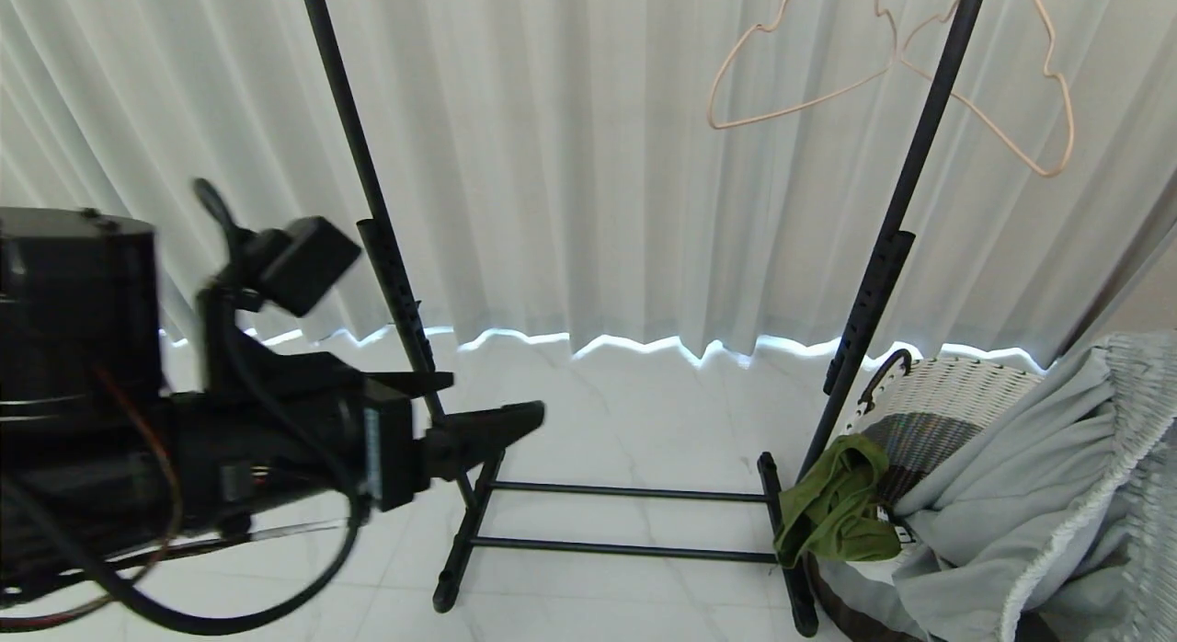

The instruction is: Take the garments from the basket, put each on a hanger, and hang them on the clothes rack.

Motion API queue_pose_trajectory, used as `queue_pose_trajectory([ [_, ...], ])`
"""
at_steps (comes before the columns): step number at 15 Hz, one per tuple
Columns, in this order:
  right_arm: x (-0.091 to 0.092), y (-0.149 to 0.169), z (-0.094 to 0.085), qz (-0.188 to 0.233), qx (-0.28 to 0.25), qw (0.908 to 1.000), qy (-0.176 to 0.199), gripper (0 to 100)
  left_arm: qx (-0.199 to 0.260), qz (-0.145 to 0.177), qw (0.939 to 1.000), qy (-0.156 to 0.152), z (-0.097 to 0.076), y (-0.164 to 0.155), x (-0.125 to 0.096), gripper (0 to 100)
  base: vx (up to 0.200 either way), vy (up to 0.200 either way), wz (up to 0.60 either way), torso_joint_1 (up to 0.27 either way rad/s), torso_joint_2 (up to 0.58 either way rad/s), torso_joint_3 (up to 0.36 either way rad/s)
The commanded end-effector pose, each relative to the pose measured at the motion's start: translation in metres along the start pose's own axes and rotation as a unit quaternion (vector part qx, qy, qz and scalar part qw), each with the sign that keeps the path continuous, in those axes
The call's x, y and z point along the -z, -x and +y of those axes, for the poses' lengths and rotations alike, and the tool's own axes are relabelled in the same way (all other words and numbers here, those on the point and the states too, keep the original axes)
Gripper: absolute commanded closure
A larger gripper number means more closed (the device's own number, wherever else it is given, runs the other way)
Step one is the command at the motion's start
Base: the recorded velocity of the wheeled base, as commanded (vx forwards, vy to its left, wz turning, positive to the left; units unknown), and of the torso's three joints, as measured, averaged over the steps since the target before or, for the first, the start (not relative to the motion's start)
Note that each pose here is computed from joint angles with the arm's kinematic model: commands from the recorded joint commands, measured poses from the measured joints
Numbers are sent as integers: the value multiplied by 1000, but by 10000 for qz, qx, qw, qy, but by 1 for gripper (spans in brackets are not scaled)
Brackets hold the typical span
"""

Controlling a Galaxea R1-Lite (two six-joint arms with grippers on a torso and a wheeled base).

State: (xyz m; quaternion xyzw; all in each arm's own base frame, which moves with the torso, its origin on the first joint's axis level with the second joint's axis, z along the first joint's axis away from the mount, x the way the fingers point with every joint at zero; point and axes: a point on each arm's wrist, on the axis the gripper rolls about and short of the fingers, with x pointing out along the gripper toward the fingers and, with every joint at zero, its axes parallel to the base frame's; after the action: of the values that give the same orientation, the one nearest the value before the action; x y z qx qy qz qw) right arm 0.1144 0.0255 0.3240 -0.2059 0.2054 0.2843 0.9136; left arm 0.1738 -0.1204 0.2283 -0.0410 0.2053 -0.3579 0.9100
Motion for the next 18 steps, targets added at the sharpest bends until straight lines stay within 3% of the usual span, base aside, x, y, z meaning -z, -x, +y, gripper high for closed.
queue_pose_trajectory([
  [1,-2,0,1,-97,-17,9999,46,100,36,578,9973,463,-51,-80,24,0,0,0,0,0,0,0],
  [2,-4,0,2,-211,-75,9997,84,100,38,601,9967,535,-76,-98,33,0,0,0,0,0,0,0],
  [3,-7,-2,3,-333,-153,9993,19,100,78,739,9962,447,-98,-111,44,0,0,0,0,0,0,0],
  [4,-8,-3,4,-398,-200,9990,-25,100,133,815,9958,387,-106,-116,50,0,0,0,0,0,0,0],
  [5,-13,-3,8,-602,-331,9975,-141,100,377,1000,9938,307,-131,-131,62,0,0,0,0,0,0,0],
  [8,-13,0,13,-708,-412,9964,-203,100,782,923,9911,561,-177,-166,63,0,0,0,0,0,0,0],
  [10,-9,6,15,-758,-400,9961,-196,100,834,945,9899,646,-190,-186,69,0,0,0,0,0,0,0],
  [18,-1,15,23,-823,-469,9952,-234,100,589,1111,9897,688,-199,-228,99,0,0,0,0,0,0,0],
])
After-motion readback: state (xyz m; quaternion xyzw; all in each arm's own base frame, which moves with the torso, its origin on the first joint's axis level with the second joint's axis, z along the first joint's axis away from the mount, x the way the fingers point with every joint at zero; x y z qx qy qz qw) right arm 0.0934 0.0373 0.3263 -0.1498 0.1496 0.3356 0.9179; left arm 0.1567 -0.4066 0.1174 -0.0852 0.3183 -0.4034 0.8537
